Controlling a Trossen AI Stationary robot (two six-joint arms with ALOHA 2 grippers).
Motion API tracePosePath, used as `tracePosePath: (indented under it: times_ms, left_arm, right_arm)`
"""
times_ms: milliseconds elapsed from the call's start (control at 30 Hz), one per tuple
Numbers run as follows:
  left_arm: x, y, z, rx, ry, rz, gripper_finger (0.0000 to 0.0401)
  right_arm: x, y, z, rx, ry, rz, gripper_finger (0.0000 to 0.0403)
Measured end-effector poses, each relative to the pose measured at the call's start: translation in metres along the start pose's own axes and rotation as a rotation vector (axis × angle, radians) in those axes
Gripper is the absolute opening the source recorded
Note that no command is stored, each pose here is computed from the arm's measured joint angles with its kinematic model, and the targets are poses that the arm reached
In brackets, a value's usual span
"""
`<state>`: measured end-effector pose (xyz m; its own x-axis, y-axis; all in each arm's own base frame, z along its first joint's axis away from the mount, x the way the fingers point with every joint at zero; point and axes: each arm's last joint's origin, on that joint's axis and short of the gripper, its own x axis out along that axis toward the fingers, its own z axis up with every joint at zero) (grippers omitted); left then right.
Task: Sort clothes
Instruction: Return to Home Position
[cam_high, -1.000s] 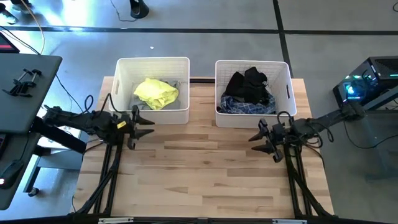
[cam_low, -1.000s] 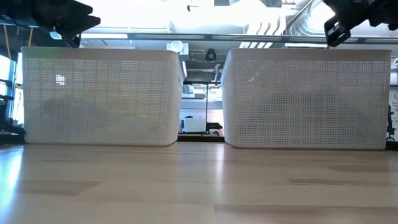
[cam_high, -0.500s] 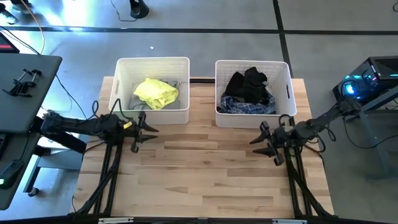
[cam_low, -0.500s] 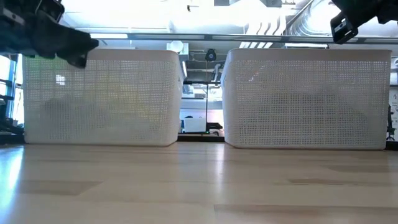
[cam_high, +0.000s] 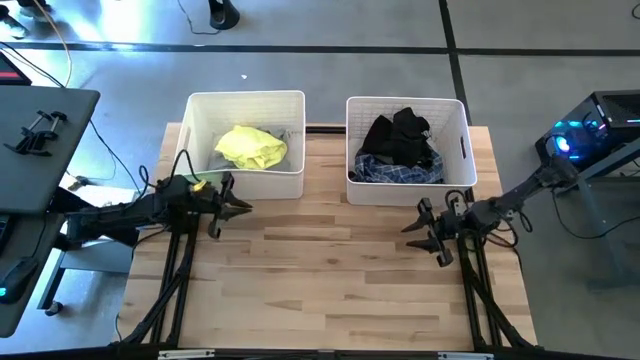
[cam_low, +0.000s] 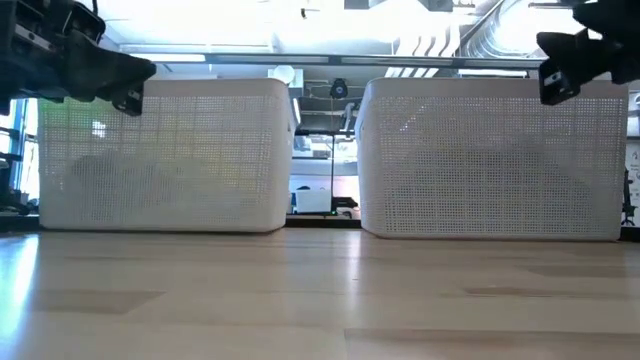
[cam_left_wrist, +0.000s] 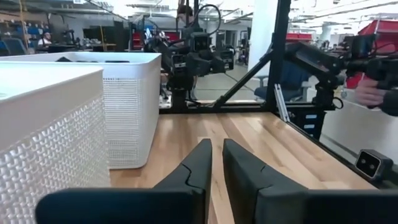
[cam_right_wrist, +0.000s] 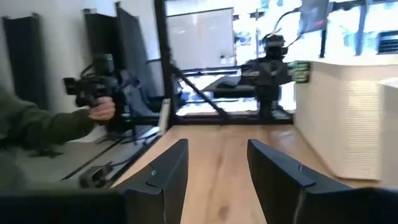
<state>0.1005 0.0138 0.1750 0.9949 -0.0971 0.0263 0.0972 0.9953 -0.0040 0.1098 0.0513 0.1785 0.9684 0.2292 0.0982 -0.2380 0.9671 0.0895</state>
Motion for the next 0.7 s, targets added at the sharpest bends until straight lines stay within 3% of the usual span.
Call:
tracePosePath:
  times_ms: [267,467,700]
  left_arm:
    - [-0.002,0.004,0.001,-0.005,-0.007,-0.003,0.0008]
    - [-0.002,0.005,0.0,-0.009,0.005,0.001,0.0005]
    - [-0.002,0.004,-0.008,0.013,0.083,-0.004,0.0005]
  right_arm:
    - [-0.014,-0.02,-0.003,-0.012,0.046,-0.134,0.0136]
    - [-0.023,-0.027,0.003,0.039,0.038,-0.083,0.0123]
    - [-0.025,-0.033,-0.003,-0.022,0.146,-0.107,0.0109]
